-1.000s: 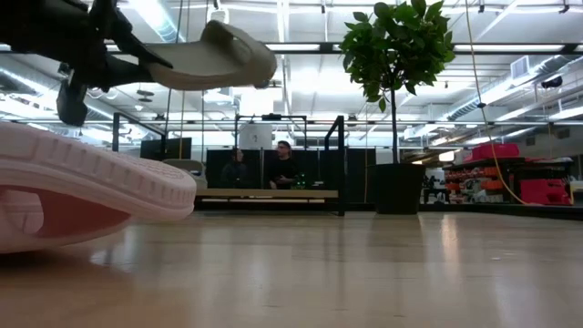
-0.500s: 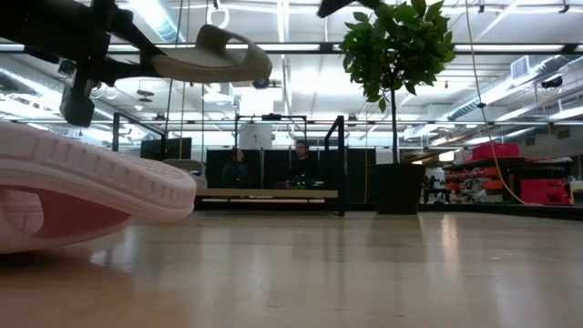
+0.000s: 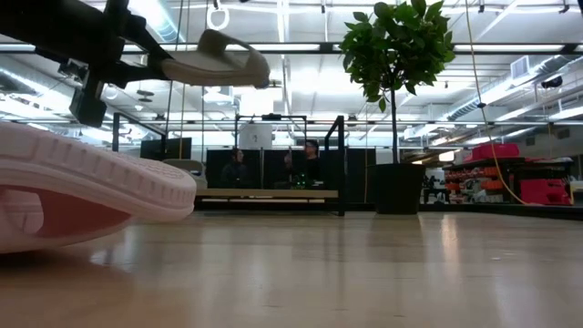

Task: Pick and place slides into the shelf
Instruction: Put the gray slipper on the shelf

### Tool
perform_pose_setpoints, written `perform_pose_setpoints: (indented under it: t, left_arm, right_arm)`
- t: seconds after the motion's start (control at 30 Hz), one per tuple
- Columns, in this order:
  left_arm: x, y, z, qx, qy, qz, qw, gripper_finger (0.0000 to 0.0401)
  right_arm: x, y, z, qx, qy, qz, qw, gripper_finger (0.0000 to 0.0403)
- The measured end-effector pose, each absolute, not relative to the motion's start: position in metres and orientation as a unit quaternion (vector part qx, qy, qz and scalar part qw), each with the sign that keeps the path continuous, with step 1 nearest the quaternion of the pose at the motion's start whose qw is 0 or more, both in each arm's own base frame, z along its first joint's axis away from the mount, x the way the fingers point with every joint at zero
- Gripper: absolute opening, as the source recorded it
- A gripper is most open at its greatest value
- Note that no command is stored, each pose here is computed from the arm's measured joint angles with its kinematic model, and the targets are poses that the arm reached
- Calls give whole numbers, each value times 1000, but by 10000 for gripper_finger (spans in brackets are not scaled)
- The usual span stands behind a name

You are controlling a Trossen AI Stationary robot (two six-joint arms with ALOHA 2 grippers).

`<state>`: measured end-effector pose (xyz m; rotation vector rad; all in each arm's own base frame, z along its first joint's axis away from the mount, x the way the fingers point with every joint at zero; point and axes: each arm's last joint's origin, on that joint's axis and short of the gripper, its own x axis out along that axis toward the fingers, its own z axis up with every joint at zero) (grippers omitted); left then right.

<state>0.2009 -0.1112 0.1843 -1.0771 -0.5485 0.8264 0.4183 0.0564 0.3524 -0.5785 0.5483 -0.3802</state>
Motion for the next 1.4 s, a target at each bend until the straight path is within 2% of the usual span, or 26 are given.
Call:
perform_pose_setpoints:
  t: [0.17,0.5,0.87,1.03,1.27,1.33,1.4]
  left_arm:
    - [202,-112,185,-481,-246,381,750,55]
    - [203,-112,185,-482,-245,381,750,54]
    - [205,-114,188,-468,-238,386,758,54]
    - [206,-115,189,-466,-237,386,760,54]
    - [207,-115,189,-459,-233,388,764,54]
    - [207,-115,189,-454,-232,389,767,54]
    - [207,-115,189,-446,-229,392,771,54]
  right_arm:
    - [433,51,341,-315,263,-177,895,182]
    - [444,23,336,-307,255,-228,888,181]
    - [457,18,317,-328,273,-223,877,181]
    - [462,16,308,-357,290,-288,840,181]
    - [462,7,309,-355,292,-310,833,181]
    - [462,3,309,-350,290,-315,833,175]
    - [462,1,309,-342,290,-327,832,153]
